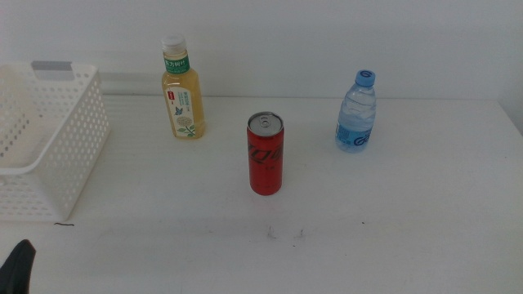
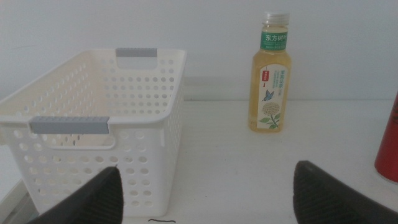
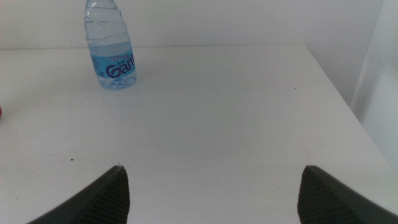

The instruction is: Use arms to grab the bottles and put them into the dustbin to the left of the table.

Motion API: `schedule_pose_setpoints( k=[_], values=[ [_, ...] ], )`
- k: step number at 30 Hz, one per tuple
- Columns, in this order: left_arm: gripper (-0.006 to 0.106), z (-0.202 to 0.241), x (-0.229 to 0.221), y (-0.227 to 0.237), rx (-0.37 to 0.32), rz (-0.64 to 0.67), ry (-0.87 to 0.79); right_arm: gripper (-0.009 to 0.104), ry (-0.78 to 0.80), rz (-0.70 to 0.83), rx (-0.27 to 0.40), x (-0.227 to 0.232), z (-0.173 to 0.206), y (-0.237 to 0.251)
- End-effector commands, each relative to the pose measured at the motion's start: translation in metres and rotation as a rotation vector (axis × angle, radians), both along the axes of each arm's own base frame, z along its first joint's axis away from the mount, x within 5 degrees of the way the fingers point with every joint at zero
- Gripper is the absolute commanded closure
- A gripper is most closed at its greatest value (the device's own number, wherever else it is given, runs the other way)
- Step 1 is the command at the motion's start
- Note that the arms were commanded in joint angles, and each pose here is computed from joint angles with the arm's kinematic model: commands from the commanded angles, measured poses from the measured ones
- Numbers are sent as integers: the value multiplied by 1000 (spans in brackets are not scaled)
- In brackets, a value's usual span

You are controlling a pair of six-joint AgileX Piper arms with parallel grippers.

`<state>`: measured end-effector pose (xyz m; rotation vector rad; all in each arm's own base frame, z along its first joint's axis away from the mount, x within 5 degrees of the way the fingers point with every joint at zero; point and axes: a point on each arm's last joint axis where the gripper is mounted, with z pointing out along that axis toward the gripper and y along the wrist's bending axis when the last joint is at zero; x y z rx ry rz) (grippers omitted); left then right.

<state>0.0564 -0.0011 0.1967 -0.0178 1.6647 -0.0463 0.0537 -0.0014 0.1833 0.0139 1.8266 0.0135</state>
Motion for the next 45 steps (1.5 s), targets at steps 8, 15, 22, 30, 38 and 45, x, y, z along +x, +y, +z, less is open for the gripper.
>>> schedule_pose_setpoints(
  k=[8, 15, 22, 30, 38, 45],
  values=[
    [7, 5, 0, 0, -10, -1, -50, 16, -9, -5, -13, 0, 0, 0],
    [7, 7, 0, 0, -9, -1, -82, 16, -9, -5, -13, 0, 0, 0],
    [7, 16, 34, -22, 6, -227, -99, 16, -9, -5, -13, 0, 0, 0],
    [7, -7, 72, -76, -11, -487, -91, 16, -9, -5, -13, 0, 0, 0],
    [7, -24, 81, -87, 34, -510, -72, 16, -9, -5, -13, 0, 0, 0],
    [7, -24, 80, -88, 39, -532, -77, 16, -9, -5, -13, 0, 0, 0]
  ],
)
